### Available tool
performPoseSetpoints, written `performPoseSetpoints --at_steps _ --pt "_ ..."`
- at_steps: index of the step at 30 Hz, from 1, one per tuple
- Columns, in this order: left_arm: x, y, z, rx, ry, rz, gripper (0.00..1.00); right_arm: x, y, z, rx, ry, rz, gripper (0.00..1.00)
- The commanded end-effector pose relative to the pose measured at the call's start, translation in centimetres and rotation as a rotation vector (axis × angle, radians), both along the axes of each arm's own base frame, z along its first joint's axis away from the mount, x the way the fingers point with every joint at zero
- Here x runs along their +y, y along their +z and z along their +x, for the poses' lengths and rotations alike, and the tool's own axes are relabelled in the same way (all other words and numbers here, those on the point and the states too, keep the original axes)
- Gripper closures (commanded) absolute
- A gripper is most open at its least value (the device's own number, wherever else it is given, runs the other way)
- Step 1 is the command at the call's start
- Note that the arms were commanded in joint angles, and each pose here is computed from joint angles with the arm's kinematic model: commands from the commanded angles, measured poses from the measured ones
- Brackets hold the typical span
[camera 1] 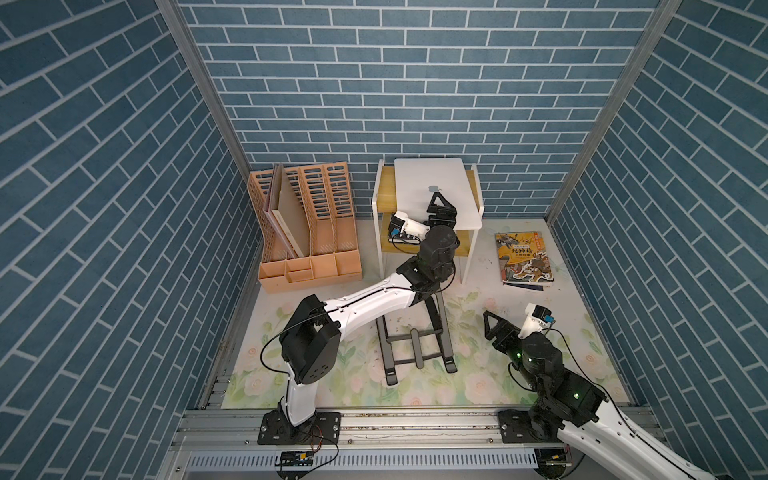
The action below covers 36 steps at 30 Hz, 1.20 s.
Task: Close the laptop lid and set it aside
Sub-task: Place the laptop on the shelf.
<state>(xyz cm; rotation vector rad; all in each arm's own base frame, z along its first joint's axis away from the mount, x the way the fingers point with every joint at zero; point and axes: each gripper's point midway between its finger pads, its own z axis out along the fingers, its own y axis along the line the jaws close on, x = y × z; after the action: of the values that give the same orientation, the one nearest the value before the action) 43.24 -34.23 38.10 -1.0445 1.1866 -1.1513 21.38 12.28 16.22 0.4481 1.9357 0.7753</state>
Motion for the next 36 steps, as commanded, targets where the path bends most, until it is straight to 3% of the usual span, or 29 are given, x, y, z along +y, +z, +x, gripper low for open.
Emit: performPoseSetpoints --at_steps 1,14,31,36 --pt "1.4 0.8 1.2 0.013 -0.006 -0.003 0.22 0.3 -0.3 0.1 0.003 0.001 0.015 0.21" --pt "3.5 -1.3 0.6 0.083 0.007 0.046 0.21 1.1 -0.5 0.2 0.008 0.028 0.026 0.2" --pt "6.9 -2.3 1.5 0.161 -0.02 0.131 0.14 1.5 0.0 0.8 0.003 0.024 0.014 0.18" --pt "7.2 -2.0 1.9 0.154 -0.045 0.15 0.07 1.7 0.3 0.9 0.007 0.034 -0.014 0.17"
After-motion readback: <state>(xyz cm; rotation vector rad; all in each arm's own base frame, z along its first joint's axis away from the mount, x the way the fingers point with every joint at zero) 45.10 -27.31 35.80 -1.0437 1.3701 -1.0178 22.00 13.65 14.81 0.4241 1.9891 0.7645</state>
